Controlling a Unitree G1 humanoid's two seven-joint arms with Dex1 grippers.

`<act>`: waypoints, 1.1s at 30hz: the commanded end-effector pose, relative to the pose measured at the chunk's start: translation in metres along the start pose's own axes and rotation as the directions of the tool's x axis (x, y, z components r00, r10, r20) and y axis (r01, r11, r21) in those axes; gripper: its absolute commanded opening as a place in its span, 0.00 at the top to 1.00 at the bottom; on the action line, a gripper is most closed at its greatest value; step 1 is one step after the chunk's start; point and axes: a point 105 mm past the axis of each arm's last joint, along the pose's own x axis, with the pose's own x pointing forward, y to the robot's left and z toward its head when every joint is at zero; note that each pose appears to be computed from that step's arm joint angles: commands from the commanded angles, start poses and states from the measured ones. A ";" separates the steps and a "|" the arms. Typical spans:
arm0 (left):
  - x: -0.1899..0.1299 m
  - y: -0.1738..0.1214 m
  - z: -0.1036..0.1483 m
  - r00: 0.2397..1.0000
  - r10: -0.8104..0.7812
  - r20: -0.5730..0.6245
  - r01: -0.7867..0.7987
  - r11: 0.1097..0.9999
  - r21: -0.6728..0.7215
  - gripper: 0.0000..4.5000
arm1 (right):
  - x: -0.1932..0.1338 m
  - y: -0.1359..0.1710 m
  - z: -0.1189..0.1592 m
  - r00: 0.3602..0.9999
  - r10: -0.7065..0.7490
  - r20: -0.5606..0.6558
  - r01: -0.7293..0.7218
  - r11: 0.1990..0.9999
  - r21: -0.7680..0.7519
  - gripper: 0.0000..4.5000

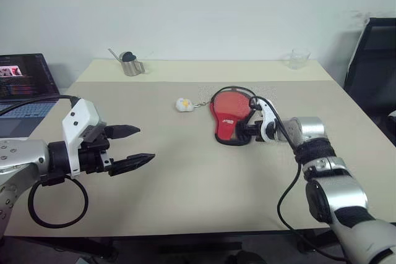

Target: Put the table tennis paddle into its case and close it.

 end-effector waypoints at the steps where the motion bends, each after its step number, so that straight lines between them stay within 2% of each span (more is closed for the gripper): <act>1: -0.003 0.001 0.012 0.999 -0.009 0.035 0.007 0.999 0.036 0.05 | -0.004 0.028 -0.027 0.988 0.116 -0.105 -0.122 0.991 -0.047 0.99; 7: -0.006 0.008 0.008 1.000 -0.008 0.017 0.008 1.000 0.030 0.05 | -0.016 0.049 -0.060 0.972 0.151 -0.183 -0.181 0.970 -0.164 0.99; 10: -0.005 0.001 0.007 0.998 -0.070 0.011 0.069 0.997 0.025 0.05 | -0.020 0.054 -0.066 0.967 0.168 -0.193 -0.201 0.966 -0.166 0.99; 13: 0.001 -0.019 -0.001 0.977 -0.208 -0.040 0.209 0.978 0.021 0.05 | -0.024 0.056 -0.073 0.961 0.180 -0.211 -0.219 0.960 -0.177 0.99; 16: 0.003 -0.019 -0.001 0.966 -0.257 -0.034 0.257 0.966 0.004 0.05 | -0.030 0.061 -0.083 0.948 0.208 -0.241 -0.258 0.945 -0.200 0.99; 23: 0.008 -0.033 -0.016 0.907 -0.406 -0.107 0.406 0.914 -0.027 0.05 | -0.045 0.066 -0.104 0.923 0.237 -0.304 -0.311 0.924 -0.222 0.99; 28: 0.013 -0.036 -0.038 0.874 -0.444 -0.197 0.444 0.895 -0.048 0.05 | -0.053 0.069 -0.110 0.916 0.247 -0.316 -0.325 0.919 -0.223 0.99; 33: 0.016 -0.036 -0.039 0.861 -0.468 -0.197 0.469 0.882 -0.047 0.05 | -0.063 0.075 -0.120 0.901 0.270 -0.341 -0.355 0.909 -0.217 0.99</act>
